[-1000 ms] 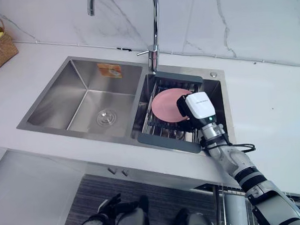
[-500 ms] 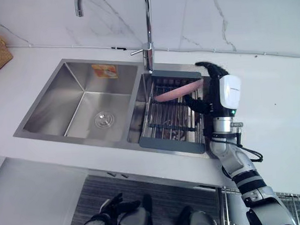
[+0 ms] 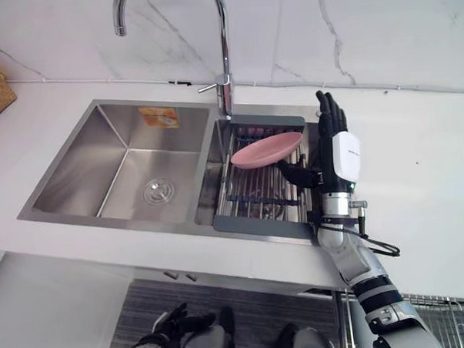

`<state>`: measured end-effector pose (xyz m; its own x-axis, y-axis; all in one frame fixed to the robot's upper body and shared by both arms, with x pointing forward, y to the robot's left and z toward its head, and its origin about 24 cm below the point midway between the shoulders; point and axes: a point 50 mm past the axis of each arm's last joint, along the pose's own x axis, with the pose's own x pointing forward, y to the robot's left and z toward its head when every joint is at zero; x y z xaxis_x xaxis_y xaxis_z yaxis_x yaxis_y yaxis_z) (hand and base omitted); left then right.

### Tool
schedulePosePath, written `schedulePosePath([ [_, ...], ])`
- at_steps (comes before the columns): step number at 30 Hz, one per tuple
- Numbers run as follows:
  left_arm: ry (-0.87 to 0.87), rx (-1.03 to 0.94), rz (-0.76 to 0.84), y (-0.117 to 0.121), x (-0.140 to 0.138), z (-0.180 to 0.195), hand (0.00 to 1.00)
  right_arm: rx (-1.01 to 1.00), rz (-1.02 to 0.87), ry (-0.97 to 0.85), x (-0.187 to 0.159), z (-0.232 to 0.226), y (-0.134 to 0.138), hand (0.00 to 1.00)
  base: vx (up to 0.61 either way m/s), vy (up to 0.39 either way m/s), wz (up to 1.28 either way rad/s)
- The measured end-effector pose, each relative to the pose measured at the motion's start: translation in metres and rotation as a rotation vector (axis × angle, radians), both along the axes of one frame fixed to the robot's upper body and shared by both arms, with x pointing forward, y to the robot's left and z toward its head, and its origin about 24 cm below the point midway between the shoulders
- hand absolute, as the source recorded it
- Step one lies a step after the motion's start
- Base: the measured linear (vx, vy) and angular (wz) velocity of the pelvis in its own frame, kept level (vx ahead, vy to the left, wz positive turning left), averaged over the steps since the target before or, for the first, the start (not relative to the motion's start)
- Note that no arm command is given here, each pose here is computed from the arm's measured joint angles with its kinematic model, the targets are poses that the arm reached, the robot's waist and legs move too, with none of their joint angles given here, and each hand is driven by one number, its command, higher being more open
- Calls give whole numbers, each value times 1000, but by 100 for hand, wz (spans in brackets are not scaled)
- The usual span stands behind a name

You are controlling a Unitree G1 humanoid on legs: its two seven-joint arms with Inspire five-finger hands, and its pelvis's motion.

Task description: Walk over to the sink, pick up the cup, carry it to the dishwasher, place the cup inside the dishwasher, then close the dishwasher door

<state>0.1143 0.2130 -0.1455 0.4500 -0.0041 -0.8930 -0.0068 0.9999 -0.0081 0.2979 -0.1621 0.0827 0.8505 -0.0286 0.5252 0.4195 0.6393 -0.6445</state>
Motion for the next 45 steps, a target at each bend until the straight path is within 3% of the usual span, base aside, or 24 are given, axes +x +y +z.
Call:
schedulePosePath([
  [11, 8, 6, 8, 4, -4, 0, 100, -72, 108, 165, 6, -14, 14, 100, 21, -11, 4],
  [17, 9, 4, 5, 4, -4, 0, 100, -233, 150, 240, 15, -16, 19, 100, 9, -26, 10],
  [18, 9, 4, 5, 4, -3, 0, 100, -266, 149, 254, 17, -17, 20, 0, 10, -27, 4],
  [26, 5, -3, 0, 3, -2, 1, 100, -403, 138, 330, 24, -22, 16, 0, 7, -25, 4],
  [45, 1, 4, -18, 4, 0, 2, 100, -478, 69, 197, 33, -2, 10, 0, 4, -10, 0],
])
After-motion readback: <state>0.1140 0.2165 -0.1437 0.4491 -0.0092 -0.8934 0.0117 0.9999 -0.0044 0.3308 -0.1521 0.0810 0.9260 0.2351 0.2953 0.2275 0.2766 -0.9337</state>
